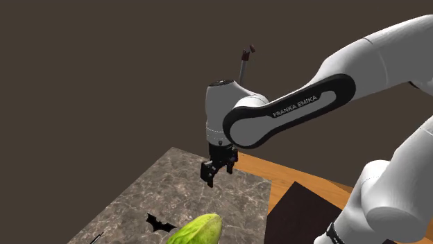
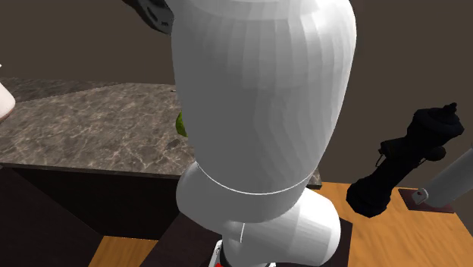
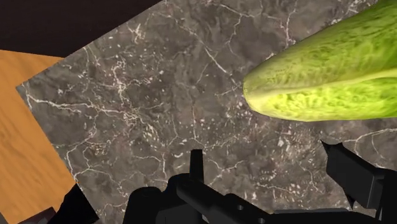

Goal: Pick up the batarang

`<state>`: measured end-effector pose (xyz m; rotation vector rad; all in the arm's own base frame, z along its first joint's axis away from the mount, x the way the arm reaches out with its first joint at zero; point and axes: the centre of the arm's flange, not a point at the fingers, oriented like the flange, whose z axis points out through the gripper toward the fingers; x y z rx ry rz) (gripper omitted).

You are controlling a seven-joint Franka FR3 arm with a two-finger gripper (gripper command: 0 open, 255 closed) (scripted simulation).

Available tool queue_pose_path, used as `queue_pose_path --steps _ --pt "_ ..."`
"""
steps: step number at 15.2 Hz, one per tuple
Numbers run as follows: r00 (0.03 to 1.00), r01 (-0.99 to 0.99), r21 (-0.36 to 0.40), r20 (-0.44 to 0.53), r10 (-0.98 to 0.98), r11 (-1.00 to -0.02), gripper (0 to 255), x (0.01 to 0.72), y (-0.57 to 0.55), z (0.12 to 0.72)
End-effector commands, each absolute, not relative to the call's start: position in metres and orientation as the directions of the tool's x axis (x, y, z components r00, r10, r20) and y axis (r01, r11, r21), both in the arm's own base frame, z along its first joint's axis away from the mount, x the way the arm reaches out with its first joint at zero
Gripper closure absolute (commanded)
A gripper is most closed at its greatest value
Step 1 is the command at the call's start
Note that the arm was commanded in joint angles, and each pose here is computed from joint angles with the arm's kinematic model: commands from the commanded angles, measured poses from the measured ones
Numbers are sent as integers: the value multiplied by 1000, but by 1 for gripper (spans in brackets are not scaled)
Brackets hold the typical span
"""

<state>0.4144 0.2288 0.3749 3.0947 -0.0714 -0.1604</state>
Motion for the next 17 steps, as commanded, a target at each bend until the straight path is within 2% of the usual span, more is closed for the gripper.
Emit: queue_pose_path --steps 1,17 --pt "993 -54 40 -101 -58 -998 0 423 250 358" --pt "988 -125 23 -89 -126 -992 0 514 395 240"
